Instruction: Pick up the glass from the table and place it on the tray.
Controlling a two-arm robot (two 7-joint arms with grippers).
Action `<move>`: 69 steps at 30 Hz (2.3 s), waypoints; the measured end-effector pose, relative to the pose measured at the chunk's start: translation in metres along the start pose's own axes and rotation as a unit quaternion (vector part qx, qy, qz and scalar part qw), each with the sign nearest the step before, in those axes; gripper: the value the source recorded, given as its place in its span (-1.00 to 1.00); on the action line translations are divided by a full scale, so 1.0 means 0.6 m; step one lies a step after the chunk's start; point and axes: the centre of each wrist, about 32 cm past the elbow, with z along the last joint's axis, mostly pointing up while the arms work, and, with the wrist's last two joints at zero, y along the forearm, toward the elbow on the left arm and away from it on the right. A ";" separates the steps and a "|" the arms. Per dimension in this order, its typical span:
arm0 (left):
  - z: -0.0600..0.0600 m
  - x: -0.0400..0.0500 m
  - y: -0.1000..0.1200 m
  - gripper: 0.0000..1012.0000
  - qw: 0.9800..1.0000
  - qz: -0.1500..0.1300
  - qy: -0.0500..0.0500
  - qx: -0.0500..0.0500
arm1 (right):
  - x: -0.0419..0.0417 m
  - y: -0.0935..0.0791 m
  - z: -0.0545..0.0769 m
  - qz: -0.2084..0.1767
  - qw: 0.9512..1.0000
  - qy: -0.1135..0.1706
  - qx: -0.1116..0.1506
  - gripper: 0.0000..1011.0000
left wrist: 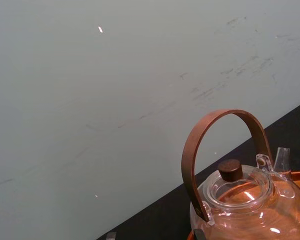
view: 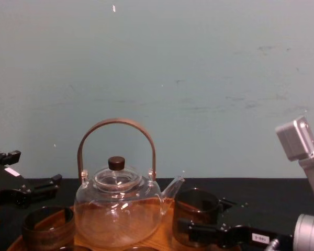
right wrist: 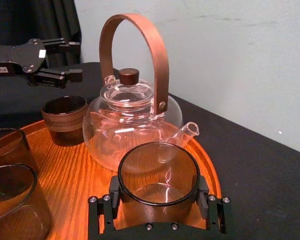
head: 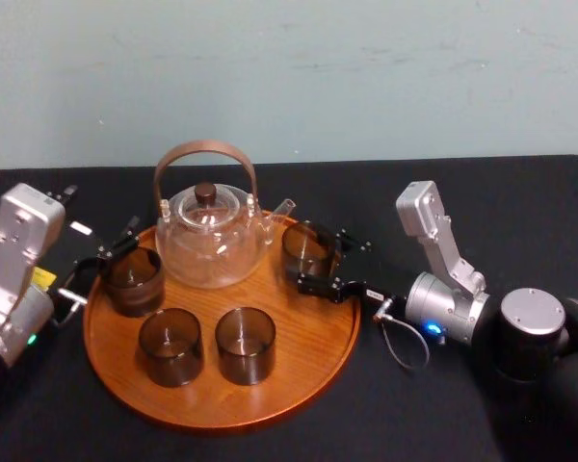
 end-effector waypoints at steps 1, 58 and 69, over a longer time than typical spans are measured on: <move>0.000 0.000 0.000 0.98 1.000 0.000 0.000 0.000 | -0.001 0.001 -0.002 0.002 1.000 0.001 -0.001 0.78; 0.000 0.000 0.000 0.98 1.000 0.000 0.000 0.000 | -0.005 0.011 -0.010 0.012 1.000 -0.001 -0.014 0.98; 0.000 0.000 0.000 0.98 1.000 0.000 0.000 0.000 | -0.010 -0.009 0.013 0.015 1.000 -0.021 0.015 0.98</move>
